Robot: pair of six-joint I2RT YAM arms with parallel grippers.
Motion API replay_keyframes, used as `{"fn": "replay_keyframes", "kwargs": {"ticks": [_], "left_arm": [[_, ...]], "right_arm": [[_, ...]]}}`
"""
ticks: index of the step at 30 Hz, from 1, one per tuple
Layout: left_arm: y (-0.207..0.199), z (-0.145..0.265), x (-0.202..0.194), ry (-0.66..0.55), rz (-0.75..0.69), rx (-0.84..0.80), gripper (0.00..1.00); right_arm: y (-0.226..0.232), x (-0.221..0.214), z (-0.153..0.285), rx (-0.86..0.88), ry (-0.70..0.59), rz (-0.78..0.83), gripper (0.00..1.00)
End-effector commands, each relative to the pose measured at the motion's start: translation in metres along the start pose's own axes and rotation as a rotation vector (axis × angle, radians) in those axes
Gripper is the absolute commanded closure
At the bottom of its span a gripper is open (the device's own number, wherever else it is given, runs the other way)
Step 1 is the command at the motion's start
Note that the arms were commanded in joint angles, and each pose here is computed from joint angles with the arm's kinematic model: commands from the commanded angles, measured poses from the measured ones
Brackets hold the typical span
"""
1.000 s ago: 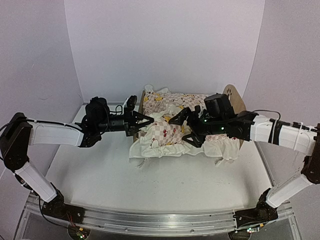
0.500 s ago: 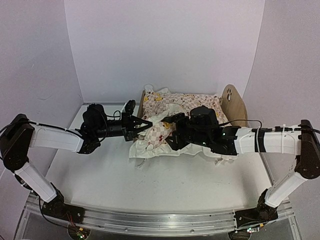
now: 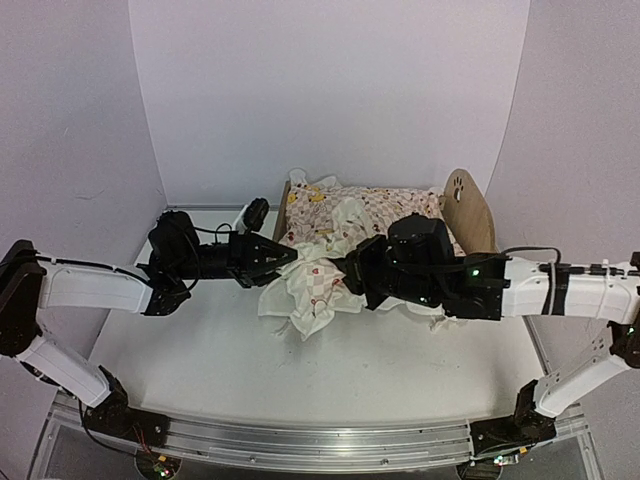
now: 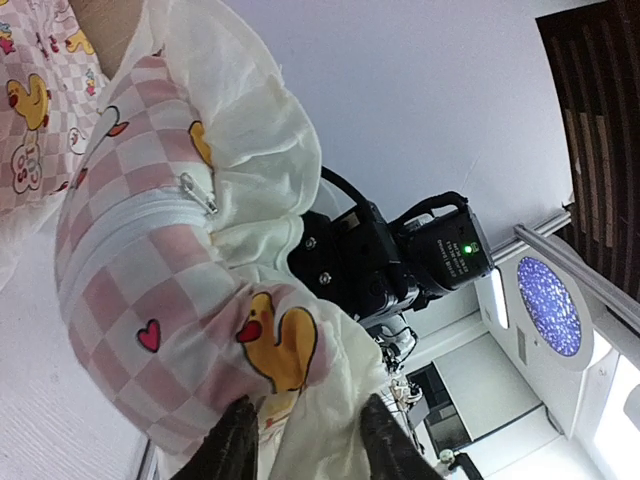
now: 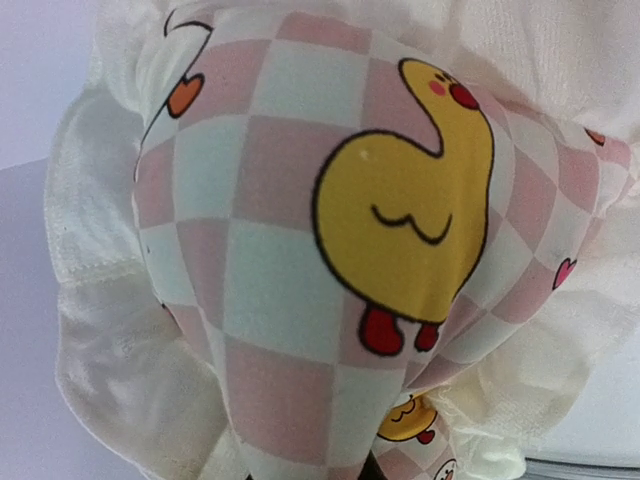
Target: Set up the pet bed
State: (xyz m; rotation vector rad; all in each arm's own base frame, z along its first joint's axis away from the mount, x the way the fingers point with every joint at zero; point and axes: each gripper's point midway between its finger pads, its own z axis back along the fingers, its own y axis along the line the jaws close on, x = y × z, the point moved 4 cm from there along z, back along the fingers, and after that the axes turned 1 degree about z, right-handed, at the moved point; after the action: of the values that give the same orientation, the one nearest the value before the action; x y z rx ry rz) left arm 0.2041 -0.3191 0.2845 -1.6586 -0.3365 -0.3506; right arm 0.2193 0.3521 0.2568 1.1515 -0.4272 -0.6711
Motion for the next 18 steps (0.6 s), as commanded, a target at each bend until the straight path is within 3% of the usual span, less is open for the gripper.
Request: {"fn": "replay_keyframes", "kwargs": {"ticks": [1,4,5,8,13,18], "left_arm": [[-0.034,0.009,-0.004,0.026,-0.209,-0.094,0.62],[-0.022,0.012,-0.001,0.027,-0.233,-0.054,0.57],[-0.016,0.013,0.002,0.015,-0.24,-0.026,0.56],[-0.012,0.018,0.01,-0.024,-0.286,0.054,0.55],[-0.016,0.031,0.014,-0.082,-0.382,0.197,0.55],[-0.024,0.034,0.017,-0.095,-0.405,0.222,0.55]], "right_arm": [[0.06,0.007,0.063,0.028,-0.128,0.292,1.0],[0.073,0.025,0.086,-0.043,-0.207,0.596,0.98],[0.075,0.035,0.091,-0.093,-0.223,0.803,0.95],[0.084,0.087,0.105,-0.282,-0.268,1.133,0.98],[0.095,0.162,0.111,-0.571,-0.296,1.358,1.0],[0.081,0.208,0.068,-0.804,-0.12,1.443,1.0]]}}
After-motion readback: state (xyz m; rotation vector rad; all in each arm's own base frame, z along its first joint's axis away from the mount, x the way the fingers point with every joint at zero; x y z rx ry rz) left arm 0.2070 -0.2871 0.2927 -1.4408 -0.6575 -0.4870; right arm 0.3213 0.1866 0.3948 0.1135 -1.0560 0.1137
